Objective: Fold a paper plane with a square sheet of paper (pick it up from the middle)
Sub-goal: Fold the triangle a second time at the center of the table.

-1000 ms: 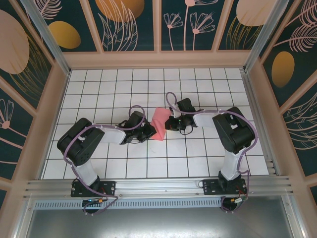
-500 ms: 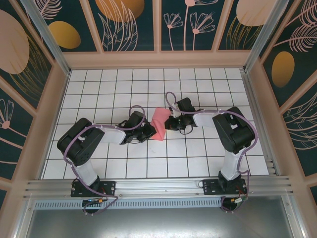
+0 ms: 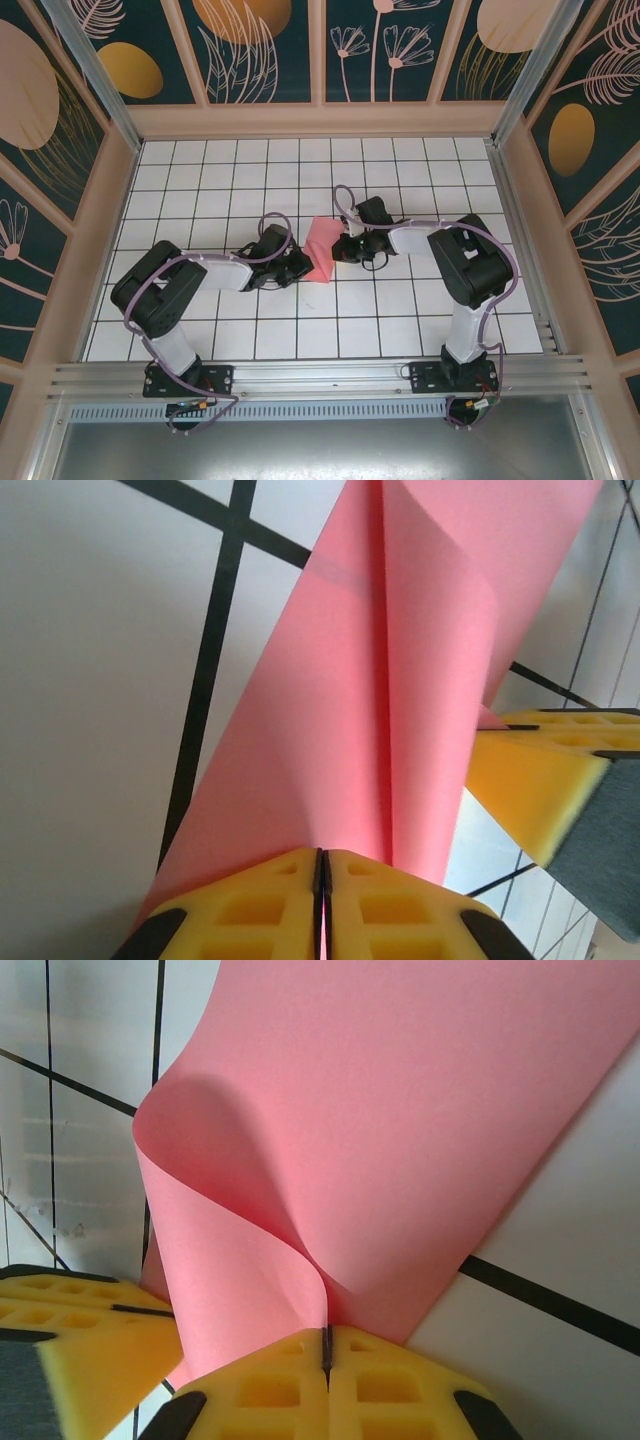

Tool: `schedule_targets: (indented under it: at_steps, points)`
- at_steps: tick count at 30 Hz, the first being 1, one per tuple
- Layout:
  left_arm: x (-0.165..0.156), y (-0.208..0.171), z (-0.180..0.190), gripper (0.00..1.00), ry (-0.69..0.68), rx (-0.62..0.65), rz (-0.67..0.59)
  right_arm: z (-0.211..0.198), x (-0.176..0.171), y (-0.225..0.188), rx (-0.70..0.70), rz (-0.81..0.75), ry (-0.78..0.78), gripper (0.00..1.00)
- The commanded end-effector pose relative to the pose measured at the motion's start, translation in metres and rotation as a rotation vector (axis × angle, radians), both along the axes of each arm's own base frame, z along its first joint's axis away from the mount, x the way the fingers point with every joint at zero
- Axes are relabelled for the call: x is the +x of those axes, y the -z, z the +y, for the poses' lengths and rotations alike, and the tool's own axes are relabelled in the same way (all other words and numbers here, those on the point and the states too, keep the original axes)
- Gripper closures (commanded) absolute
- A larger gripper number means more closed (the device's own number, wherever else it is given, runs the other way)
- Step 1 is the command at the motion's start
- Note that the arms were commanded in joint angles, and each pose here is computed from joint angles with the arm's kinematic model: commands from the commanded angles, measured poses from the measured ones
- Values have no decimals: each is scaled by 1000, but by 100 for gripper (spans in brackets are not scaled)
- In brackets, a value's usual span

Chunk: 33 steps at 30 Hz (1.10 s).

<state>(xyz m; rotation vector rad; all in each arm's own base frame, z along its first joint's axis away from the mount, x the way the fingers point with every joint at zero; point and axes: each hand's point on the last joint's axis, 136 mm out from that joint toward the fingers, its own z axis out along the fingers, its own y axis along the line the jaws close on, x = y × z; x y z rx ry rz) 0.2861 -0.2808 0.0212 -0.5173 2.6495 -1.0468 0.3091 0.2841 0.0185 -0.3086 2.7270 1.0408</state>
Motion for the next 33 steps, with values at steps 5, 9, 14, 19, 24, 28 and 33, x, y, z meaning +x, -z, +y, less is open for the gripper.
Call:
schedule_targets:
  at_steps: [5,9,14,19,24,28,33]
  points:
    - [17,-51,3,100,-54,-45,-144,-5,-8,18,-57,31,-13,93]
    - [30,-64,-11,100,-41,-124,-174,-5,-8,18,-57,33,-13,93]
    - [45,-65,-30,100,-10,-181,-176,-5,-9,19,-59,35,-14,93]
    - [47,-52,-37,100,4,-193,-151,-5,-9,19,-59,34,-14,93]
    - [42,-28,-31,100,-8,-142,-93,-5,-9,20,-60,36,-13,93]
    - [40,-9,-25,100,-12,-89,-63,-5,-9,20,-59,37,-15,93]
    - [34,12,-18,100,-17,-27,-9,-5,-8,20,-58,37,-15,93]
